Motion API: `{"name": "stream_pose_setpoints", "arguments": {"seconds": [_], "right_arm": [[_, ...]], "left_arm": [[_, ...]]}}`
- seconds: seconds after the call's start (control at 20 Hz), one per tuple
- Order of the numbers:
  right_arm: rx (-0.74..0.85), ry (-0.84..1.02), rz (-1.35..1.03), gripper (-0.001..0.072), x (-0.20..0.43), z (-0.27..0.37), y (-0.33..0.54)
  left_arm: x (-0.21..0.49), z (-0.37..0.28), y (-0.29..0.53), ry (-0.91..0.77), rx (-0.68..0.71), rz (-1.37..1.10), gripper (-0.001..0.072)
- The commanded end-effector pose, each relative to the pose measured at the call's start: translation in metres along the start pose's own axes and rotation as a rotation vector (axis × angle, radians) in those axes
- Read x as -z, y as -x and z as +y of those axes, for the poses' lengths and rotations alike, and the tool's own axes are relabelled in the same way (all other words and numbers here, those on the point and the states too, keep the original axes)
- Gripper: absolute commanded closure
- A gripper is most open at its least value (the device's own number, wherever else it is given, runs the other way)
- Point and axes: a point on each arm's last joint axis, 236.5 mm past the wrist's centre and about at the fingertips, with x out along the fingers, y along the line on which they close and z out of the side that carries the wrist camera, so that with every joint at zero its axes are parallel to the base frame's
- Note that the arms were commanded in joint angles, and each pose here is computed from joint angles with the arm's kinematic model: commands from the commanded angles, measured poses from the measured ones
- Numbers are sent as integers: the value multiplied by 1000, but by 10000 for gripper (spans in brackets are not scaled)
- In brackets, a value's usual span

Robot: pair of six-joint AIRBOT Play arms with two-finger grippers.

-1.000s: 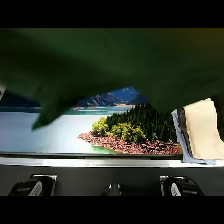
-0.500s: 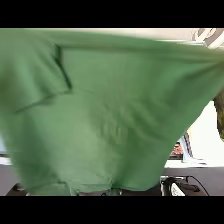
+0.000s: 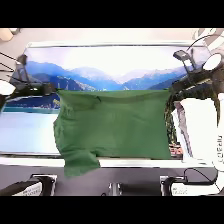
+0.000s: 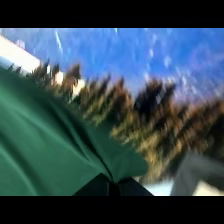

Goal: Fold the shirts.

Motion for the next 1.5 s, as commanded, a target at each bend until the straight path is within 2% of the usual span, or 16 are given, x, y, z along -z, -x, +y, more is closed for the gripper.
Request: {"name": "stream_pose_setpoints", "arguments": {"seconds": [0.0, 0.2, 0.35, 0.55, 0.75, 0.85, 1.1, 1.15, 1.2, 1.25, 1.3, 1.45], "right_arm": [[59, -64, -96, 690, -25, -26, -42], [236, -92, -321, 691, -74, -71, -25], [234, -125, -305, 690, -69, -74, -33], [46, -120, -30, 690, -8, -32, -69], [-55, -2, 243, 689, 55, -5, -50], [-106, -35, 286, 689, 67, 9, -53], [-215, -72, 373, 689, 103, 46, -83], [-214, -73, 371, 651, 103, 46, -83], [-199, -71, 350, 488, 98, 42, -81], [-190, -58, 349, 309, 95, 40, -72], [-170, -43, 358, 288, 93, 36, -61], [-124, -49, 433, 280, 114, 23, -22]], "left_arm": [[-2, 18, -55, 23, -12, 20, 679], [-69, 17, -65, -3, -13, -111, 680], [-95, 14, -72, -14, -3, -146, 679], [-35, 15, -93, 10, 29, 96, 679], [22, 32, -57, -28, -5, 366, 679], [63, 37, -46, -20, -4, 536, 680], [135, 37, -59, 27, 7, 705, 678], [138, 37, -59, 35, 6, 715, 622], [135, 38, -58, 53, -2, 706, 435], [127, 39, -53, 81, -11, 695, 163], [117, 41, -45, 91, -12, 684, 93], [97, 53, -7, 119, -24, 643, 100]]}}
